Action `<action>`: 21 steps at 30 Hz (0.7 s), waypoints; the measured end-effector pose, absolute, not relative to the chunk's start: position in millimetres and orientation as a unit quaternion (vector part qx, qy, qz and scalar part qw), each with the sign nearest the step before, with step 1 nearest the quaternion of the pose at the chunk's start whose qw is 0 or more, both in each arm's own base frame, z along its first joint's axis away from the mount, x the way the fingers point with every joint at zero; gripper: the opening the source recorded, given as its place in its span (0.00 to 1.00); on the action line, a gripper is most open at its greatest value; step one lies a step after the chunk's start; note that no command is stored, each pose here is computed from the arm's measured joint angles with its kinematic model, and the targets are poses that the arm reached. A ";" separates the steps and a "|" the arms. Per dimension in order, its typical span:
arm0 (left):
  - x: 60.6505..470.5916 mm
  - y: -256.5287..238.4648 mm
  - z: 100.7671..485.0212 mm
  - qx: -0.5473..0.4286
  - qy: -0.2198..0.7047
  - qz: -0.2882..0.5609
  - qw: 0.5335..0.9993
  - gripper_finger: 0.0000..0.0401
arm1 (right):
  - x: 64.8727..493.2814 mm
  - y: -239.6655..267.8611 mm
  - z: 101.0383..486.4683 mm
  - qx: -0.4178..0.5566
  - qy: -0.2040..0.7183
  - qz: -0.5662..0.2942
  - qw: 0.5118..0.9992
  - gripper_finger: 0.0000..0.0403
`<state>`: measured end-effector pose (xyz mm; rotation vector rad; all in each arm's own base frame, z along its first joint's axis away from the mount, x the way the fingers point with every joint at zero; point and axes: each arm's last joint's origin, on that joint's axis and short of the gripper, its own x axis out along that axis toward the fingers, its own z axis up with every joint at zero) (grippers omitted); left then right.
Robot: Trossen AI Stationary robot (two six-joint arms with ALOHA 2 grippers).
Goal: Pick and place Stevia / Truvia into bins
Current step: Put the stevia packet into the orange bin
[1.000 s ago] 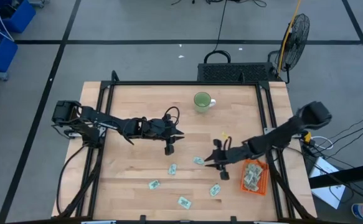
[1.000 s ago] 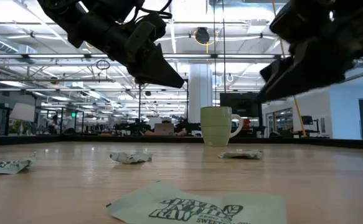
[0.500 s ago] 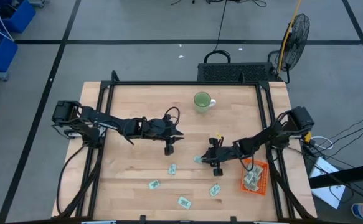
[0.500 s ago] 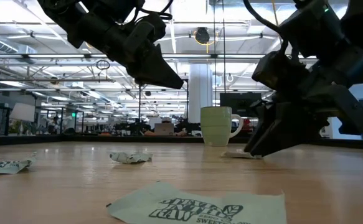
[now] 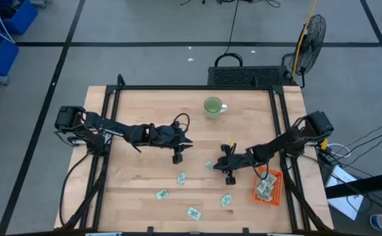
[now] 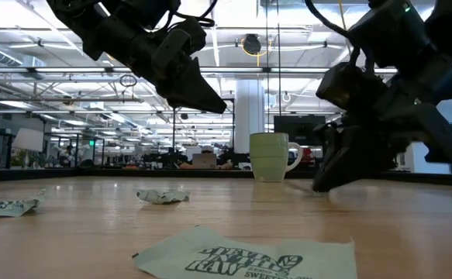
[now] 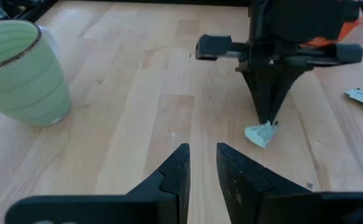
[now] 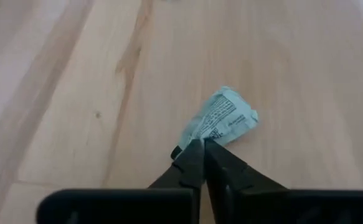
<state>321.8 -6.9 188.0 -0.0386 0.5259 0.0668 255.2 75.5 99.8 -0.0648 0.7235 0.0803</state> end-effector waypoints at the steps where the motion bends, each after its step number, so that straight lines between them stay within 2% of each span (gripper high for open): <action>1: 321.8 -6.9 188.0 -0.019 0.260 0.033 0.965 0.21 | 255.0 75.3 104.1 -0.030 0.347 0.040 0.936 0.01; 7: 321.7 -6.9 187.9 -0.019 0.261 0.033 0.965 0.21 | 242.3 77.0 144.0 0.024 0.319 0.067 0.945 0.03; 11: 321.3 -6.9 187.2 -0.030 0.264 0.036 0.963 0.21 | 216.1 84.0 177.1 0.127 0.361 0.116 0.917 0.01; 13: 320.9 -6.9 186.6 -0.030 0.268 0.036 0.962 0.21 | 196.1 85.7 186.5 0.207 0.413 0.111 0.880 0.01; 17: 320.6 -6.9 186.1 -0.030 0.271 0.036 0.962 0.21 | 155.3 89.7 197.4 0.385 0.512 0.036 0.767 0.00; 21: 320.6 -6.8 186.1 -0.030 0.270 0.037 0.962 0.21 | 125.4 98.8 203.2 0.466 0.563 -0.016 0.683 0.00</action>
